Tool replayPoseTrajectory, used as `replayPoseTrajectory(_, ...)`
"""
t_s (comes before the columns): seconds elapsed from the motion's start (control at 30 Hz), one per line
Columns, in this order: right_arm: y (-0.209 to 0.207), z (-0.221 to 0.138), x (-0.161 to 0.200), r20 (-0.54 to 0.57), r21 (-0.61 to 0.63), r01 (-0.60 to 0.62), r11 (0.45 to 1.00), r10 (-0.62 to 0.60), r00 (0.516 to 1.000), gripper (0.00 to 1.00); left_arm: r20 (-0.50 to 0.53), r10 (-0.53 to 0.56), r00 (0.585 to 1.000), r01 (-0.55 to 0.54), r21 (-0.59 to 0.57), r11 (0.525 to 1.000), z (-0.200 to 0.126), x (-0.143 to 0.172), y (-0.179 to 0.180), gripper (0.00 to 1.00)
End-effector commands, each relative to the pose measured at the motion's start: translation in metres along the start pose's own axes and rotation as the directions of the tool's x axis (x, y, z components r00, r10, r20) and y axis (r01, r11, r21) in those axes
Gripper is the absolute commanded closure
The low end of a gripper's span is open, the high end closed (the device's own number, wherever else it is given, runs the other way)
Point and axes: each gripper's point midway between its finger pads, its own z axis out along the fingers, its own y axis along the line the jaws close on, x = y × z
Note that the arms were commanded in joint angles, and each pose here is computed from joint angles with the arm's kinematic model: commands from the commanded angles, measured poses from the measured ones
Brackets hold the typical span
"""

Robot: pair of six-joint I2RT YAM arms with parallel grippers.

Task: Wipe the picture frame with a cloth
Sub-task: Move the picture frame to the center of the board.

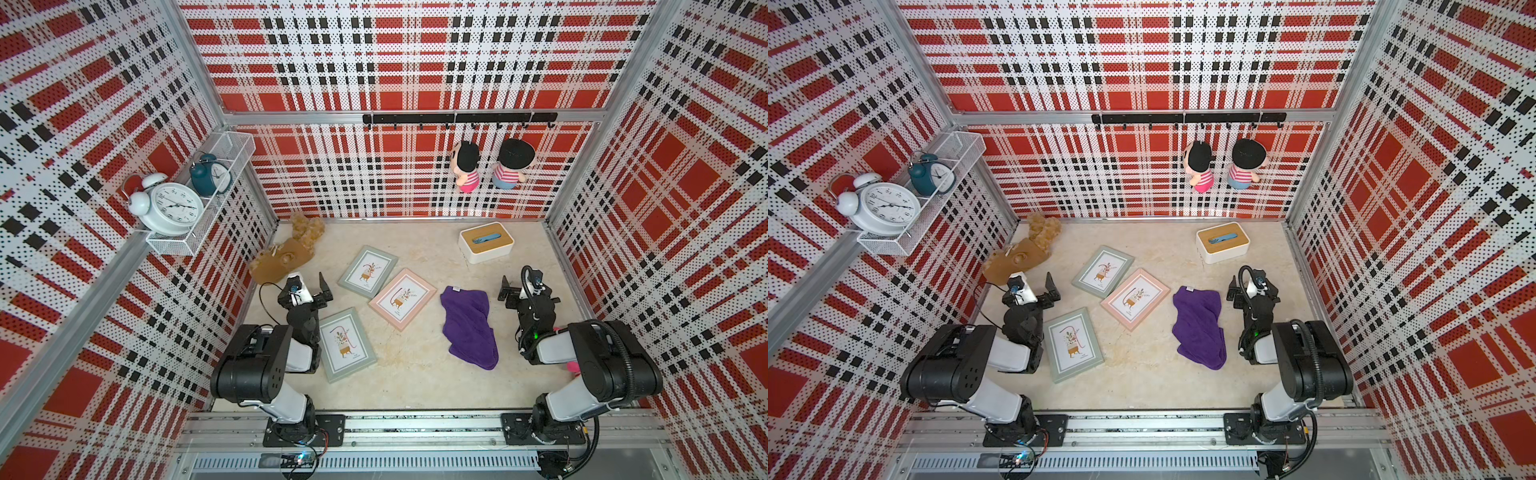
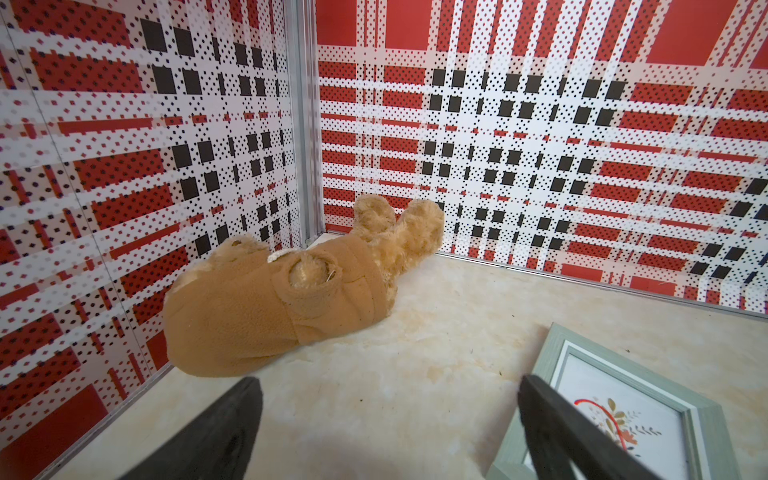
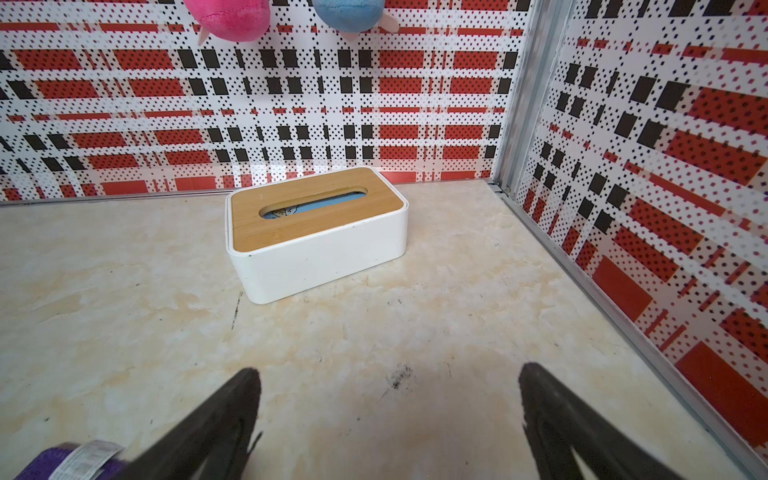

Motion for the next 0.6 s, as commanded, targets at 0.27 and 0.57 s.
replayPoseTrajectory(0.27, -0.002, -0.022, -0.017, 0.132, -0.016, 0.001, 1.0, 0.001, 0.991, 0.0, 0.057, 0.029, 0.998, -0.027, -0.039, 0.999, -0.011, -0.027, -0.005, 0.02)
replayPoseTrajectory(0.57, -0.016, -0.033, -0.05, 0.109, 0.086, -0.031, 0.996, 0.022, 0.994, 0.0, 0.032, -0.082, 0.996, 0.082, -0.008, 0.997, -0.004, -0.067, -0.022, 0.02)
